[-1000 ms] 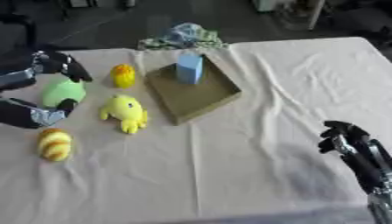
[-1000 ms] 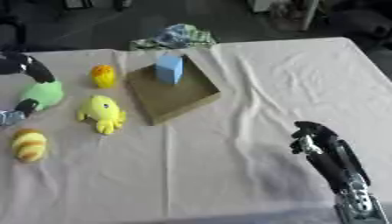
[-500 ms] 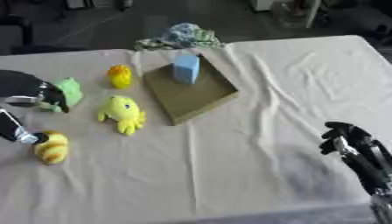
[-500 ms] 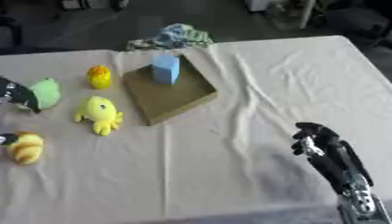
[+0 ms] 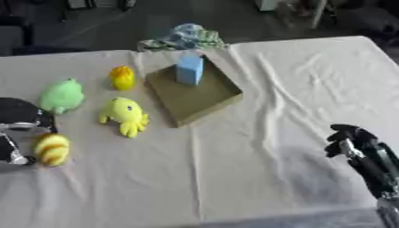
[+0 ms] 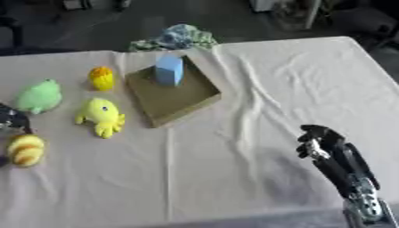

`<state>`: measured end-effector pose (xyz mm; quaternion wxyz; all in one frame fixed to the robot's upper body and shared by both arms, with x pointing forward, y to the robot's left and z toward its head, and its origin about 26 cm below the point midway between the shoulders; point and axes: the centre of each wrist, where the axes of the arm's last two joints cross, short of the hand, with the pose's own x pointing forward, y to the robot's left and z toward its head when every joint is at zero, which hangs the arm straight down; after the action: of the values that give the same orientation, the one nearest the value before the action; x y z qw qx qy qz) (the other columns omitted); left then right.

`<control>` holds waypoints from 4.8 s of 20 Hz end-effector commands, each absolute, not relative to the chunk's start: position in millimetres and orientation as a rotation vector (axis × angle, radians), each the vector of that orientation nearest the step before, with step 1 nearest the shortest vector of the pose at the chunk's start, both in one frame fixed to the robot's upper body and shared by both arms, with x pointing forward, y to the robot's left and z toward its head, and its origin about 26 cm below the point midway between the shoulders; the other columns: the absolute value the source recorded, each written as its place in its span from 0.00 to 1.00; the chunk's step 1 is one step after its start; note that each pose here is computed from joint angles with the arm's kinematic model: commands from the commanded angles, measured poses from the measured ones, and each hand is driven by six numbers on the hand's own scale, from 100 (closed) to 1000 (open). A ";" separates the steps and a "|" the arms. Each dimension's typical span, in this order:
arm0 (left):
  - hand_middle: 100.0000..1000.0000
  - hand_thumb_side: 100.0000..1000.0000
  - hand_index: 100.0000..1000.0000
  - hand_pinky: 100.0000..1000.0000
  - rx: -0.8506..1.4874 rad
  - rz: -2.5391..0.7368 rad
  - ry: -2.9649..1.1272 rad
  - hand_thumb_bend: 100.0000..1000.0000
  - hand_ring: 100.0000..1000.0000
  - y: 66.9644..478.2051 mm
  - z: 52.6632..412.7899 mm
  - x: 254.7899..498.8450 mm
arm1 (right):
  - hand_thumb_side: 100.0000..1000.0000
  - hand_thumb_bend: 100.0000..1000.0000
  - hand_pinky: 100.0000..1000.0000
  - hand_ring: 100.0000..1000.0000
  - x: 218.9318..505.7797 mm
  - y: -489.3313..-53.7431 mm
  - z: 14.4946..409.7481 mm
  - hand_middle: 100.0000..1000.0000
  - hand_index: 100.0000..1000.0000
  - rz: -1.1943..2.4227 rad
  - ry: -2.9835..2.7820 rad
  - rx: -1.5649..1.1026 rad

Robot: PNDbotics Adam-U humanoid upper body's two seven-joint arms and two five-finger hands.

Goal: Pick up objects on the table and place them in the box.

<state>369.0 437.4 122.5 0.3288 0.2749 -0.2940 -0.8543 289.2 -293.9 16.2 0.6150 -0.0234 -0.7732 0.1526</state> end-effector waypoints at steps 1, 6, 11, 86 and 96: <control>0.55 0.27 0.68 0.67 0.751 -2.224 -0.745 0.24 0.56 448.6 133.6 368.1 | 0.45 0.00 0.45 0.48 290.1 -298.2 22.0 0.51 0.72 0.359 -1.797 -0.073; 0.41 0.21 0.55 0.61 0.811 -2.112 -0.925 0.04 0.44 447.5 151.8 362.2 | 0.46 0.00 0.45 0.48 289.7 -299.4 21.8 0.51 0.72 0.353 -1.796 -0.080; 0.40 0.20 0.55 0.61 0.830 -2.060 -1.024 0.02 0.43 433.8 177.0 356.7 | 0.46 0.00 0.45 0.48 290.0 -299.2 22.3 0.51 0.72 0.353 -1.798 -0.080; 0.85 0.82 0.96 0.82 1.183 -1.370 -1.540 0.16 0.75 165.2 88.6 471.8 | 0.50 0.00 0.46 0.48 287.3 -268.6 7.8 0.51 0.73 0.374 -1.764 0.086; 0.85 0.16 0.97 0.83 1.185 -1.480 -1.471 0.19 0.78 171.2 91.5 473.9 | 0.50 0.00 0.46 0.48 287.2 -269.3 7.5 0.51 0.73 0.375 -1.763 0.084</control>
<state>467.5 166.2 73.3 0.3737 0.4451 -0.5686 -0.5822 284.4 -266.4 1.2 0.6284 0.0409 -0.7602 0.1601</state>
